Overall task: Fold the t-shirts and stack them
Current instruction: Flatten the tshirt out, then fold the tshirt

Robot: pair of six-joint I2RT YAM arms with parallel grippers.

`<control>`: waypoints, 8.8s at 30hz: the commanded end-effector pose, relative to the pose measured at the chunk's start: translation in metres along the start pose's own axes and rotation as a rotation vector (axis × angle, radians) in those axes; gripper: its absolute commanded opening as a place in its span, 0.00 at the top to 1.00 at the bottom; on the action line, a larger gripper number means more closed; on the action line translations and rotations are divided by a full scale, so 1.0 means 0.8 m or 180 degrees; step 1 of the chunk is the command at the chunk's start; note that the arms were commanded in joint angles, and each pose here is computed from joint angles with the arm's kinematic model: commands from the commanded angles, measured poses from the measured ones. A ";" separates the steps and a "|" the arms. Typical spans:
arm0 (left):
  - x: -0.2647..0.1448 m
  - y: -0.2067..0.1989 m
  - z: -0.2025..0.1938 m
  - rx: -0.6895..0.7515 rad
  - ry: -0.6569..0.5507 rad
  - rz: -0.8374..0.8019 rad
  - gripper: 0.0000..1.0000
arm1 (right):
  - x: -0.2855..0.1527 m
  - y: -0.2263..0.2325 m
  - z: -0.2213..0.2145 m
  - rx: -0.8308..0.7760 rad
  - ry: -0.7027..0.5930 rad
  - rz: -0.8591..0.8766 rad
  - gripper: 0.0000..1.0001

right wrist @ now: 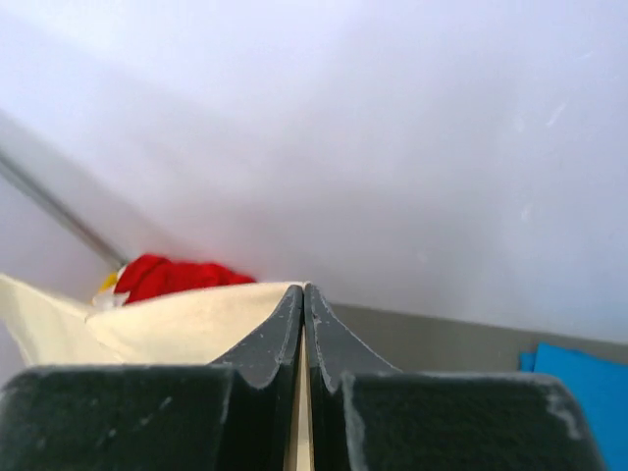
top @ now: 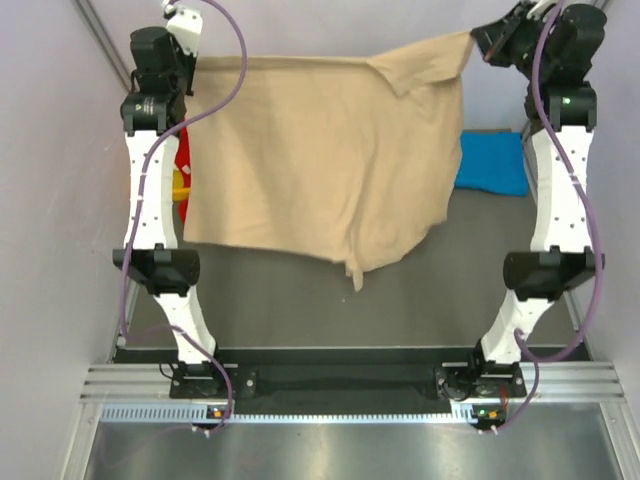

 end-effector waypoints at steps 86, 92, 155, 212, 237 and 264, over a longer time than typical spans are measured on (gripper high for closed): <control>-0.166 -0.213 -0.451 0.1639 0.1650 -0.2457 0.23 | -0.245 -0.099 -0.518 0.1342 0.2493 -0.1531 0.39; -0.153 -0.222 -0.474 0.1896 0.1540 -0.2423 0.15 | -0.246 -0.107 -0.536 0.1362 0.2523 -0.1621 0.52; -0.016 -0.196 -0.427 0.0110 0.2497 -0.1177 0.41 | 0.001 -0.088 -0.391 -0.0529 0.2654 -0.0824 0.41; -0.022 -0.181 -0.428 -0.0383 0.2197 -0.1704 1.00 | 0.042 -0.137 -0.471 -0.0995 0.3628 -0.0386 0.37; -0.031 -0.145 -0.327 -0.0372 0.1440 -0.1609 1.00 | -0.041 -0.123 -0.374 -0.0564 0.2765 -0.0782 1.00; -0.220 -0.186 -0.394 0.0426 0.1586 -0.3638 0.62 | -0.253 -0.077 -0.491 0.0700 0.2731 -0.1451 0.59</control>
Point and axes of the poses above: each gripper's point midway between its finger pads, its own x axis out along the fingers, its own y axis along the line the jaws close on, z = x × y, the point moved 5 cm from there along -x, back along the fingers, and after that the axes turned 1 degree about -x, right-handed, at the moved point
